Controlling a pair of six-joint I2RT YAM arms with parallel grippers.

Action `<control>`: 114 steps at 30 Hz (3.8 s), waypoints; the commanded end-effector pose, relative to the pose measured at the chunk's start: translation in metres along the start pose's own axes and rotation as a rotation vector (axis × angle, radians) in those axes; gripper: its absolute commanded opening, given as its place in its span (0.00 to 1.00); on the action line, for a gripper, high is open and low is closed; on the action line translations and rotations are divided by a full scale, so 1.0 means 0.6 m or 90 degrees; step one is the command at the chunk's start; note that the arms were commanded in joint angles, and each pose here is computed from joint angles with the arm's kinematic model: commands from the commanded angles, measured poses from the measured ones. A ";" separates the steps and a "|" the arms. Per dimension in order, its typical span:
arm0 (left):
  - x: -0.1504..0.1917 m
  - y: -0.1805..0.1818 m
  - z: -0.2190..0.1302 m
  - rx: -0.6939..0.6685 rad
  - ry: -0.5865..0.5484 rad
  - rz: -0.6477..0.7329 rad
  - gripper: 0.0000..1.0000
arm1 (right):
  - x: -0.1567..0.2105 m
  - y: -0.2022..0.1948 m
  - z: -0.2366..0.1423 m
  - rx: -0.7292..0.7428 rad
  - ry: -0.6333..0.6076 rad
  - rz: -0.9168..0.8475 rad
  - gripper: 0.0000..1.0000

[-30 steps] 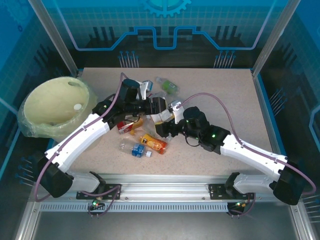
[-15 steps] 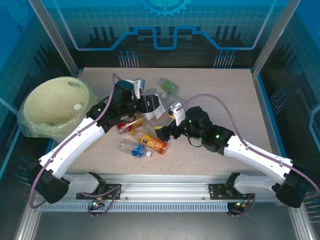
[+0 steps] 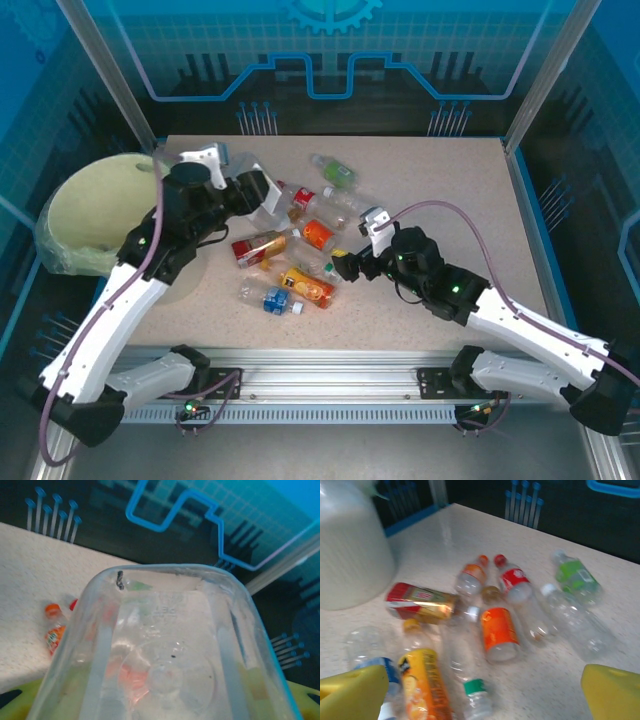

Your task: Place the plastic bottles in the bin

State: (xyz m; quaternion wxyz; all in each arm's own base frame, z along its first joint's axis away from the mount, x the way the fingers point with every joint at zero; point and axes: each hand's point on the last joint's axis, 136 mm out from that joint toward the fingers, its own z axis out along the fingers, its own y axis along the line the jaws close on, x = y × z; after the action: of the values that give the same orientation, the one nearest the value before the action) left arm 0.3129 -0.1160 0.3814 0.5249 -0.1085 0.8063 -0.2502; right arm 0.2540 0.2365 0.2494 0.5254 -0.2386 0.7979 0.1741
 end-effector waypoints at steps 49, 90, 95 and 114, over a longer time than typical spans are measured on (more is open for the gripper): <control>-0.021 0.400 -0.098 -0.449 0.048 -0.092 0.53 | 0.029 -0.107 -0.031 0.148 -0.052 0.165 1.00; -0.110 0.082 -0.118 0.037 -0.033 -0.063 0.99 | 0.064 -0.123 -0.027 0.168 -0.046 0.241 1.00; -0.063 0.047 -0.089 0.031 0.004 -0.049 0.99 | 0.068 -0.122 -0.024 0.164 -0.045 0.258 1.00; 0.290 0.124 0.007 -0.236 0.228 -0.237 0.99 | 0.070 -0.120 -0.028 0.156 -0.027 0.254 1.00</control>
State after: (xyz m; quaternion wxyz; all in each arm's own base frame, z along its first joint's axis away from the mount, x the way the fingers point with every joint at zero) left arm 0.2571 -0.1363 0.2277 0.3214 -0.2396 0.8873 -0.2280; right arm 0.2676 0.1638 0.2083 0.5171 -0.0136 0.8373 0.1774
